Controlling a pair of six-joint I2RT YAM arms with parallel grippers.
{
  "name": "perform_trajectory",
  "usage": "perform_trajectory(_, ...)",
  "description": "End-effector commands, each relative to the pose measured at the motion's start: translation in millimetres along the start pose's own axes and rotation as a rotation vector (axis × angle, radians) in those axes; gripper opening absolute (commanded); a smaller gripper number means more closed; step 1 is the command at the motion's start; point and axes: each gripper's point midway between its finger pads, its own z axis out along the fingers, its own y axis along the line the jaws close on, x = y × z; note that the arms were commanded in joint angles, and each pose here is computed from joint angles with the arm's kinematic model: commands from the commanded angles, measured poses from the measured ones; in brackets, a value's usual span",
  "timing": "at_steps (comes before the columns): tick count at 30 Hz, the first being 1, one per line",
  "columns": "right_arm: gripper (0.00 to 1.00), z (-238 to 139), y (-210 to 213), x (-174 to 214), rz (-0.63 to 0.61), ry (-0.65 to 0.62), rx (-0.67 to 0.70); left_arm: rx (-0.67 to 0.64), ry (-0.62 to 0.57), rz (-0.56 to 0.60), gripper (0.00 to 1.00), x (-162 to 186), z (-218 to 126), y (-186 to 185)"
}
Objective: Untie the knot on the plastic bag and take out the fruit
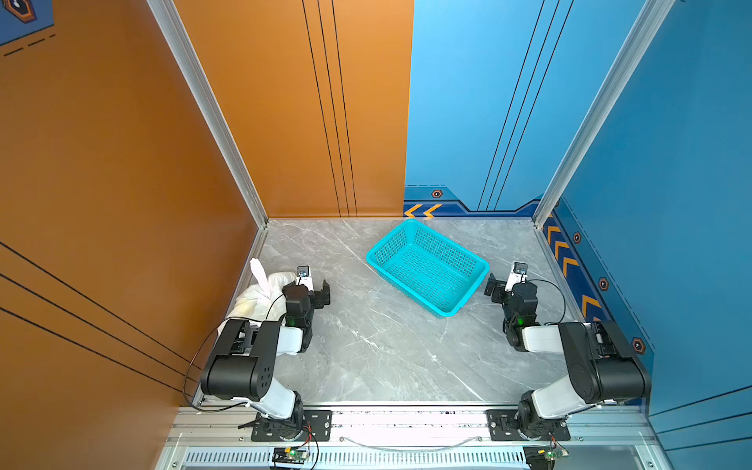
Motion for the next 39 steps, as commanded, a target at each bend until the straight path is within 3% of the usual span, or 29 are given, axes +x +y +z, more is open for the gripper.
perform_trajectory(1, 1.0, -0.7, -4.9, 12.7, 0.004, 0.036, 0.022, -0.013, 0.003, 0.01, 0.98, -1.3, 3.3, 2.8)
perform_trajectory(39, 1.0, -1.9, -7.2, 5.8, 0.011, 0.036, 0.034, -0.005, -0.013, 0.007, 0.98, -7.1, -0.8, 2.6)
